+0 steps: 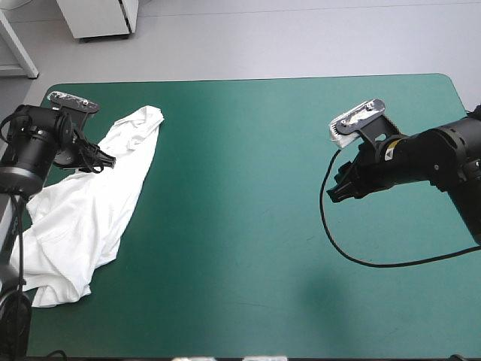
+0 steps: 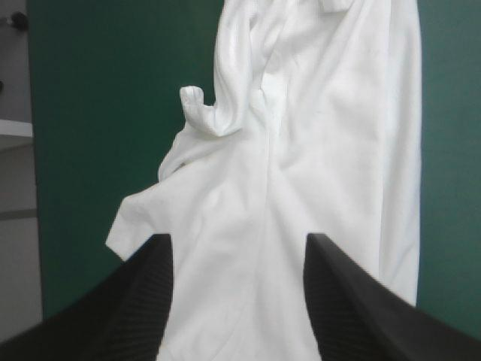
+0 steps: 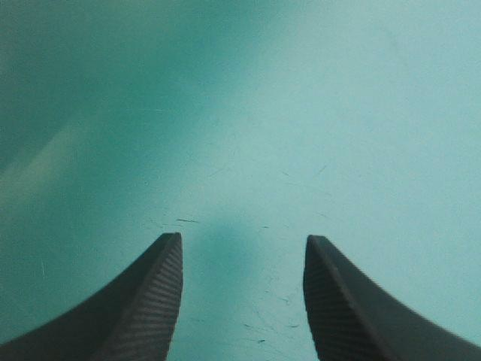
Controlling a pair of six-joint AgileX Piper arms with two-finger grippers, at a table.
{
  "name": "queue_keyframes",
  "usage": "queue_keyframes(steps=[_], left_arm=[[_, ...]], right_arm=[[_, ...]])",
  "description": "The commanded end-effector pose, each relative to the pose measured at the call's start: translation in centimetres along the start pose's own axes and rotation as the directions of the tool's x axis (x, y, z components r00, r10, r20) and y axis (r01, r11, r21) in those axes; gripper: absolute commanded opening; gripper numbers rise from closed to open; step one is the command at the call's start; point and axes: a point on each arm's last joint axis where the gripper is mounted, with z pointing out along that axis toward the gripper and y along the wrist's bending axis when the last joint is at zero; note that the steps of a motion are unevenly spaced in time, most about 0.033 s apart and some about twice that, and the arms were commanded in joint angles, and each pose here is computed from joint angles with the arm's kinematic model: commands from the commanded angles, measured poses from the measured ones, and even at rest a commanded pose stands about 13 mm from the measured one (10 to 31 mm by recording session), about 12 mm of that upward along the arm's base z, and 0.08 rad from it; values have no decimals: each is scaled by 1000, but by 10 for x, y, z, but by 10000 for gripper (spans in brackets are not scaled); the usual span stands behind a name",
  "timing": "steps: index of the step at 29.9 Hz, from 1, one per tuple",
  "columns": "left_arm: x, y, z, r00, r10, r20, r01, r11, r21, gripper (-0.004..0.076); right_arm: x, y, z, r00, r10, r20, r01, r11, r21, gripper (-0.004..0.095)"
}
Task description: Fold the cloth
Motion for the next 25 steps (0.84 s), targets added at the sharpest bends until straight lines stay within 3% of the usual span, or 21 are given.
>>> queue_keyframes(steps=[1, 12, 25], left_arm=[[-7, 11, 10, 999, -41, 36, 40, 999, 27, 388], [-10, 33, 102, 988, -122, -89, 131, 986, 106, 388], [-12, 21, 154, 977, -105, -183, 141, 971, 195, 377]], right_arm=[[-5, -1, -17, 995, -2, 99, -1, 1000, 31, 482], [-11, -6, 7, 999, 3, 34, -4, 1000, 29, 482], [-14, -7, 20, 1000, 5, 2, -5, 1000, 19, 482]])
